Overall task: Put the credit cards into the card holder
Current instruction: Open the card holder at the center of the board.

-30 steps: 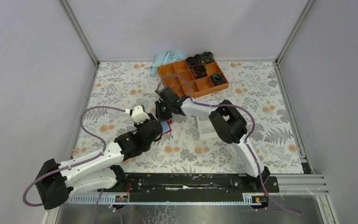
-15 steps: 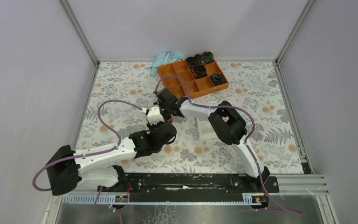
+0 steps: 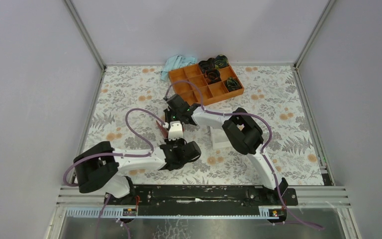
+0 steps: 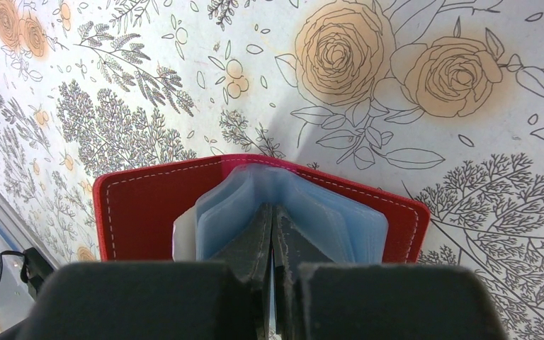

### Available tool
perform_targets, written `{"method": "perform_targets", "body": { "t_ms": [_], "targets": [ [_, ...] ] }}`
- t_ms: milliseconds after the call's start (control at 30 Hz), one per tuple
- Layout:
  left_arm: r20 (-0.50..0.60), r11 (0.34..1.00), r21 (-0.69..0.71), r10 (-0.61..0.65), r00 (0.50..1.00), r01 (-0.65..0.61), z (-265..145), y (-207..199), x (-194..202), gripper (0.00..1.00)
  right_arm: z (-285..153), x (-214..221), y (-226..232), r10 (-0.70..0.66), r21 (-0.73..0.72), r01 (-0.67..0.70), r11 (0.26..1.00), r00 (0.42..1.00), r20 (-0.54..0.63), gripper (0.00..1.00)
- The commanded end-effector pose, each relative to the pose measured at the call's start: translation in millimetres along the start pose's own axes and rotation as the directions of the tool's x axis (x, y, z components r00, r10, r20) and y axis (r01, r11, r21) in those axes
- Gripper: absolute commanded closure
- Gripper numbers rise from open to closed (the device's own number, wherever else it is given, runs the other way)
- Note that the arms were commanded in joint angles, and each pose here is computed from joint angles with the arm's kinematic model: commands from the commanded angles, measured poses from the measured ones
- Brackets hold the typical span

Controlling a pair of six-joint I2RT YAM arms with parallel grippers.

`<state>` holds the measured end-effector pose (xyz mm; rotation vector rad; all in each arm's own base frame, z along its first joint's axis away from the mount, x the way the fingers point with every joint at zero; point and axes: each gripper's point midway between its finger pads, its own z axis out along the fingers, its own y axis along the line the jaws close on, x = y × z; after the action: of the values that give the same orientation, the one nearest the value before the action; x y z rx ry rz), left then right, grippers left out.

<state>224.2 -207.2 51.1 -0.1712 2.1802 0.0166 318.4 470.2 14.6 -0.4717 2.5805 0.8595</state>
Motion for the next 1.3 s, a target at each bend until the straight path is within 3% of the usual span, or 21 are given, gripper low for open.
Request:
{"method": "perform_targets", "body": {
  "t_ms": [0,533,900,1267],
  "targets": [
    [0.122,0.995,-0.097,-0.022,0.992,0.034,10.2,10.7,-12.4,0.68,8.5,39.5,-44.8,-0.017,0.160,0.033,0.987,0.995,-0.099,0.99],
    [0.214,0.993,-0.061,-0.086,0.973,0.101,24.1,-3.8,-23.9,0.67,14.4,44.8,-46.6,-0.016,0.153,0.034,0.988,0.993,-0.118,0.99],
    [0.203,0.979,-0.145,-0.113,0.973,0.144,46.9,27.7,-17.6,0.67,14.6,45.2,-47.3,-0.022,0.155,0.042,0.987,0.992,-0.126,0.99],
    [0.243,0.959,-0.196,-0.153,0.958,0.204,40.4,61.9,-25.6,0.67,16.3,47.7,-50.8,-0.022,0.165,0.045,0.985,0.990,-0.139,0.99]
  ]
}}
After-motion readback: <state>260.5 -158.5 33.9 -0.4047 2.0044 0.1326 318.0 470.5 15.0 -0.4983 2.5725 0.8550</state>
